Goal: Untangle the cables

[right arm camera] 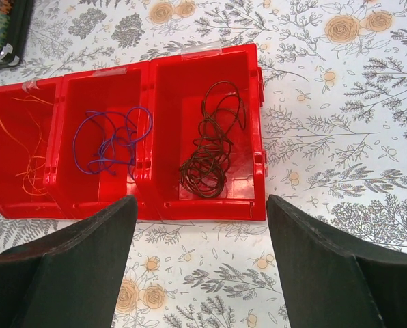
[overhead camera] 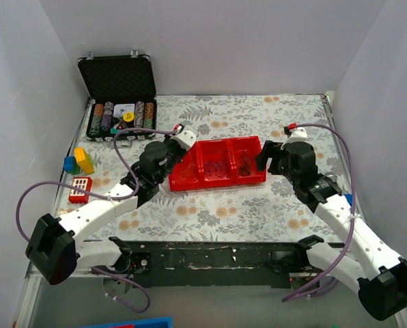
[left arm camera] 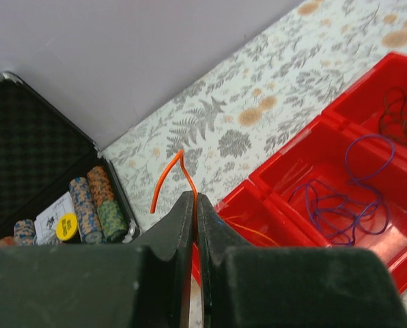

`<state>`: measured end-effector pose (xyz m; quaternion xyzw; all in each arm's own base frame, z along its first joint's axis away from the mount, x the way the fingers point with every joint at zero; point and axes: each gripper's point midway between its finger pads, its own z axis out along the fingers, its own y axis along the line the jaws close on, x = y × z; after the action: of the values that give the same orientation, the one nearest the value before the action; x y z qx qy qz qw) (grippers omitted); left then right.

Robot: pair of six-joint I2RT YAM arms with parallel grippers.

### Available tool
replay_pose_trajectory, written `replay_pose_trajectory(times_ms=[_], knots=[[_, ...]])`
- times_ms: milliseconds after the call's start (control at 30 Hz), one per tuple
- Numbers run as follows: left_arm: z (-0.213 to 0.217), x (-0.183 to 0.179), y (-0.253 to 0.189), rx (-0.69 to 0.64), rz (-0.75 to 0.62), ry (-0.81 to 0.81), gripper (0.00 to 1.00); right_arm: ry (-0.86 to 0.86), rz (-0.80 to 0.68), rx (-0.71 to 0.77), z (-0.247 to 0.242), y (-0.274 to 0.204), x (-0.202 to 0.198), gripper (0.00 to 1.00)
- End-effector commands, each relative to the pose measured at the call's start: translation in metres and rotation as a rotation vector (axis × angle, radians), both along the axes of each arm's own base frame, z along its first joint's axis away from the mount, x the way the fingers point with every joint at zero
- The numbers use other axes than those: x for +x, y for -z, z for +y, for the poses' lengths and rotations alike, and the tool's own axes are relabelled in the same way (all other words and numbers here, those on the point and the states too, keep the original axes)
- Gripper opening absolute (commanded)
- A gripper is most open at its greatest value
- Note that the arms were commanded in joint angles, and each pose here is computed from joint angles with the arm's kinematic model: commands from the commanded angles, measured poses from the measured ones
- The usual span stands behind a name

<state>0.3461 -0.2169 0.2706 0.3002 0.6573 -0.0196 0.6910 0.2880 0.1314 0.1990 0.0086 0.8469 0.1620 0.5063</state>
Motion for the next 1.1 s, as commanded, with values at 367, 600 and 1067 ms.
replay_pose_trajectory(times_ms=[367, 600, 1067], knots=[[-0.001, -0.007, 0.131, 0.264, 0.424, -0.001, 0.0, 0.018, -0.01, 0.057, -0.003, -0.005, -0.01, 0.85], [-0.019, -0.005, 0.13, 0.257, 0.493, 0.055, 0.22, 0.018, -0.01, 0.06, -0.005, -0.004, -0.013, 0.86], [-0.041, -0.004, 0.039, 0.08, 0.526, 0.122, 0.98, -0.008, -0.02, 0.069, -0.002, -0.008, -0.018, 0.87]])
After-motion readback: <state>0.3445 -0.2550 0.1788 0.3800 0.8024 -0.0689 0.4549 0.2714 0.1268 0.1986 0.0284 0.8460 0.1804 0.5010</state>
